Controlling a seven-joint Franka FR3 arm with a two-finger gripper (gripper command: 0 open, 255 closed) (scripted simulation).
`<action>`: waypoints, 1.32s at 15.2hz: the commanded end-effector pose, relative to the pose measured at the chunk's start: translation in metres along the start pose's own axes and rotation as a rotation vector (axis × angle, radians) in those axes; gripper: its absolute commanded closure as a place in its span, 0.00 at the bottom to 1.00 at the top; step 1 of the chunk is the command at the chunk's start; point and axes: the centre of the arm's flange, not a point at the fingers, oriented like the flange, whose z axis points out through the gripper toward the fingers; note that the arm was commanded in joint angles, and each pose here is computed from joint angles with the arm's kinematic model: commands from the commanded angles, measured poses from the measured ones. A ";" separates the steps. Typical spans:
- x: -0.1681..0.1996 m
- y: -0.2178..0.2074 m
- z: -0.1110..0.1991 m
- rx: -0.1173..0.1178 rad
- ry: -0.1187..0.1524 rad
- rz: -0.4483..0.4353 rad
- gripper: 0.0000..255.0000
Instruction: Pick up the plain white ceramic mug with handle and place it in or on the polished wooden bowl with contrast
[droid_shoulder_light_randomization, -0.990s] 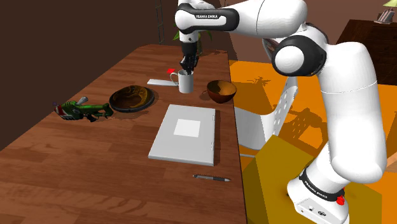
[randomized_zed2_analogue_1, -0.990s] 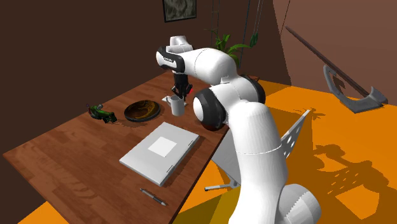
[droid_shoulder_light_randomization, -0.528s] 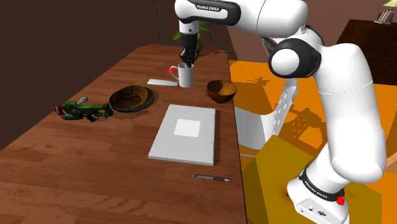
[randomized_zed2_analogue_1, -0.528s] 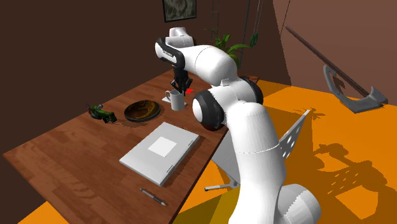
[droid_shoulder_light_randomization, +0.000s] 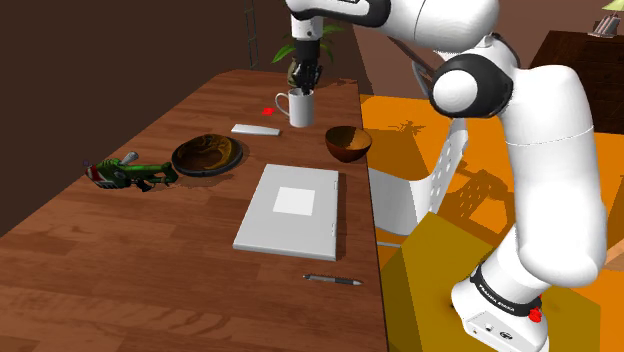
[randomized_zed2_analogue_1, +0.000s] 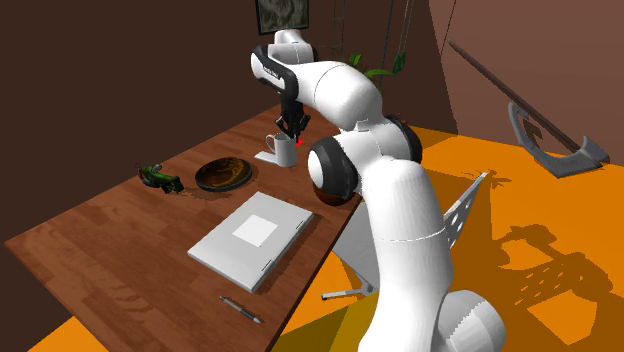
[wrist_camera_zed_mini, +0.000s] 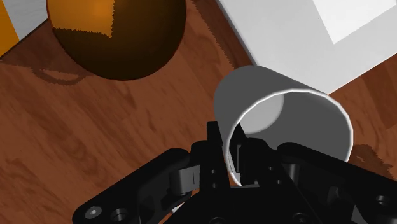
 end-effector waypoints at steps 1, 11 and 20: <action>-0.013 0.020 -0.005 0.000 0.000 0.000 1.00; -0.089 0.126 -0.025 0.000 0.000 0.000 1.00; -0.095 0.138 0.015 0.000 0.000 0.000 1.00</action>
